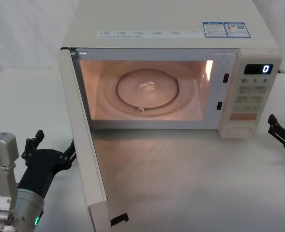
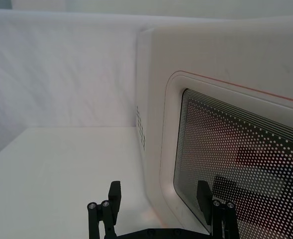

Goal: Press the button to open the microwave door with one hand; close the microwave door with the other hand.

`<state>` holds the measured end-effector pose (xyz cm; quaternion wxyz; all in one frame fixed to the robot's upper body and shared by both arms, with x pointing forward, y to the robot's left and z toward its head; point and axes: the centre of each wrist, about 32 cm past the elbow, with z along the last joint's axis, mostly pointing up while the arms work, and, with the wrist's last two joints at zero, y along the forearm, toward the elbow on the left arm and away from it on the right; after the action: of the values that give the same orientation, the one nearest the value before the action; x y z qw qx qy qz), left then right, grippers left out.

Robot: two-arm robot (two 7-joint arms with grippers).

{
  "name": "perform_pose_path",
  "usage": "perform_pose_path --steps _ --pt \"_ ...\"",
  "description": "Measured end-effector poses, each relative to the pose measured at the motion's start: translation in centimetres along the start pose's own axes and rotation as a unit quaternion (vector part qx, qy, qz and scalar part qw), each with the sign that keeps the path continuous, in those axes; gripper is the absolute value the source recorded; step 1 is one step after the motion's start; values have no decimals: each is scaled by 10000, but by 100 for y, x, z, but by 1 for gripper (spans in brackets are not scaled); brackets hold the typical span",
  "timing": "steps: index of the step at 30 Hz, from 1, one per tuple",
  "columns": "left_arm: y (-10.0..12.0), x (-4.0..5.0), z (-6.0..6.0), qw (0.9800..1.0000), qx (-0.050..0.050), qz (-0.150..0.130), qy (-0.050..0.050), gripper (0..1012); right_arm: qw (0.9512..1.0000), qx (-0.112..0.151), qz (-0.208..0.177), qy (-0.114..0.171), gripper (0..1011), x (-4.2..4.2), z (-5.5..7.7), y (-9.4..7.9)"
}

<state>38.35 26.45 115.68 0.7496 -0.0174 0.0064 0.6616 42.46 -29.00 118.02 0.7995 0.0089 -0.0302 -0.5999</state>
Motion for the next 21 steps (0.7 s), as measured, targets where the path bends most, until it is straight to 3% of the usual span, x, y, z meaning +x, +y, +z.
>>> perform_pose_path --steps 4,9,20,21 --pt "0 0 0 10000 0 0 0 1000 10000 0 0 1 1002 0 0 0" --pt "0 0 0 10000 0 0 0 916 10000 0 0 0 1002 0 0 0" --pt "0 0 0 10000 0 0 0 606 10000 0 1 0 1002 0 0 0" --pt "0 0 0 10000 0 0 0 544 10000 0 0 0 1002 0 0 0"
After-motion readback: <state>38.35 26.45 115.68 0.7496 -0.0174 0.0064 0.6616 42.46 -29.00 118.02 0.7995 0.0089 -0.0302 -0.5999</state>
